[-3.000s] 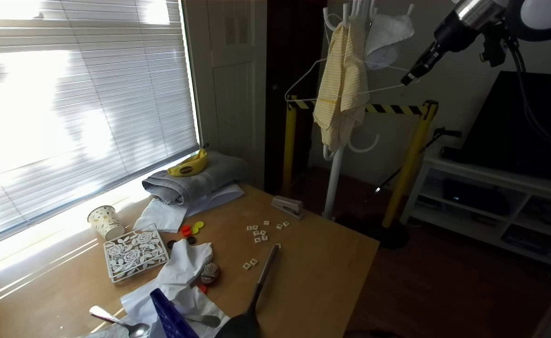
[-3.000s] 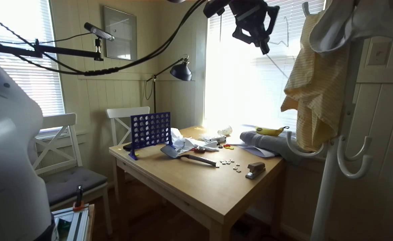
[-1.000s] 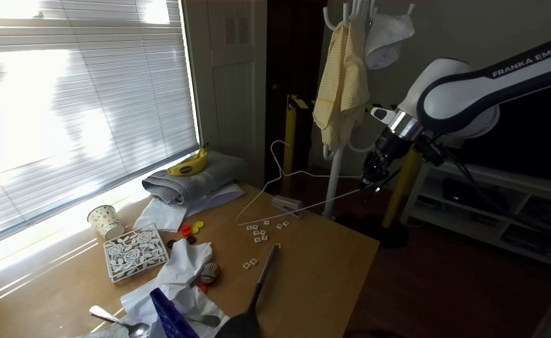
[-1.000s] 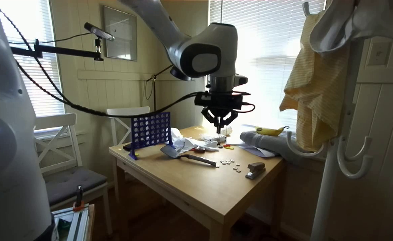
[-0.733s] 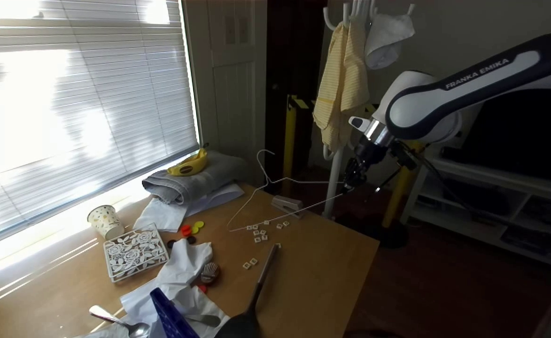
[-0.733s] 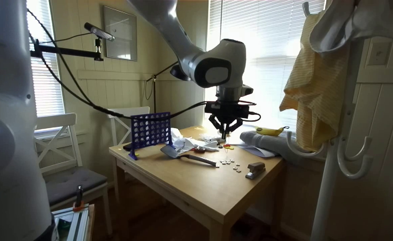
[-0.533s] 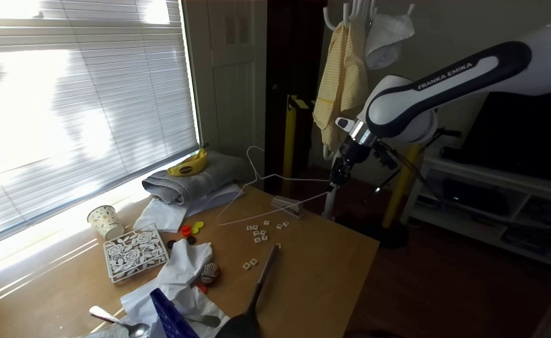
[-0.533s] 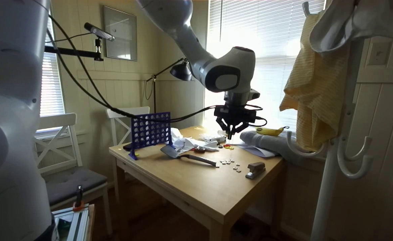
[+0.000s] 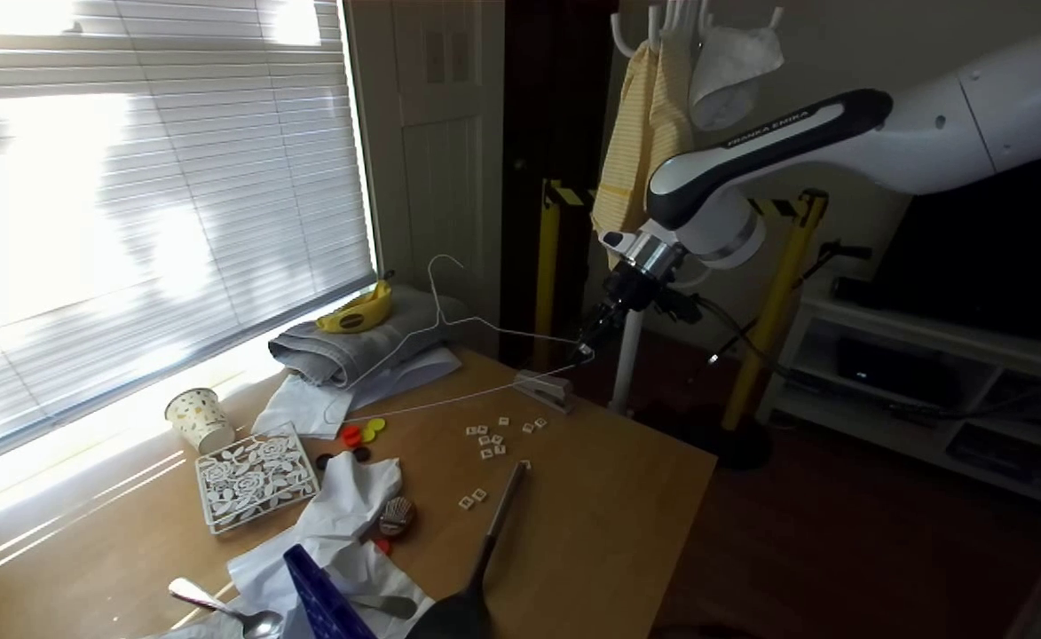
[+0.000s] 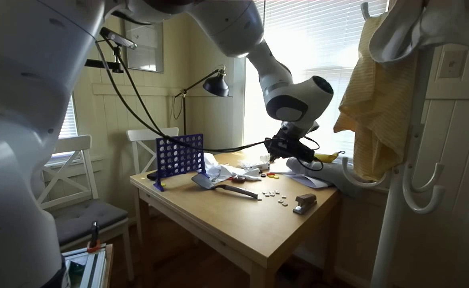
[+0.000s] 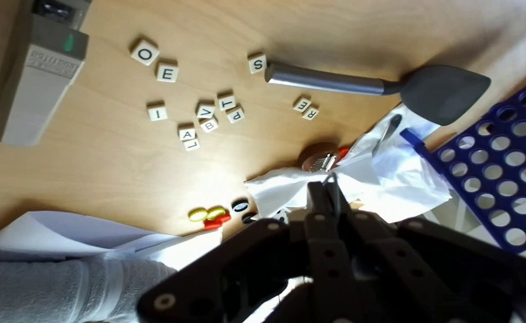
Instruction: Pick up the hang wire from the stand and put it on the table
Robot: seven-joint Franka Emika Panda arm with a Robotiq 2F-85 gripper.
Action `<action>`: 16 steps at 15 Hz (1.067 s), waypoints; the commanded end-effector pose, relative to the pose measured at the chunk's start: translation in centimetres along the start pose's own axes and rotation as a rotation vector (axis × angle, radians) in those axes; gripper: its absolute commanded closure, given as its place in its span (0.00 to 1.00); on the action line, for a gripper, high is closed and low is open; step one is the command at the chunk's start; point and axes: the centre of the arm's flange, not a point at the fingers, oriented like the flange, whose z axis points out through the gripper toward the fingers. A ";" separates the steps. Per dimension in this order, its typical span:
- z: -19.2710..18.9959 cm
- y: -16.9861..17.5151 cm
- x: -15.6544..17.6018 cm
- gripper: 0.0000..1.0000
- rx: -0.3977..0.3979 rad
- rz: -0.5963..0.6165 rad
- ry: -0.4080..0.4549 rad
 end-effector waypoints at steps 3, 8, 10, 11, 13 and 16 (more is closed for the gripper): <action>2.7 2.2 -1.2 0.99 0.137 0.068 -0.078; 4.8 3.0 -3.9 0.99 0.122 0.144 -0.158; 6.1 3.4 -4.7 0.99 0.119 0.179 -0.216; 6.7 3.1 -4.8 0.99 0.138 0.172 -0.254; 6.0 2.5 -5.7 0.97 0.125 0.163 -0.210; 6.4 1.6 -5.6 0.99 0.097 0.150 -0.181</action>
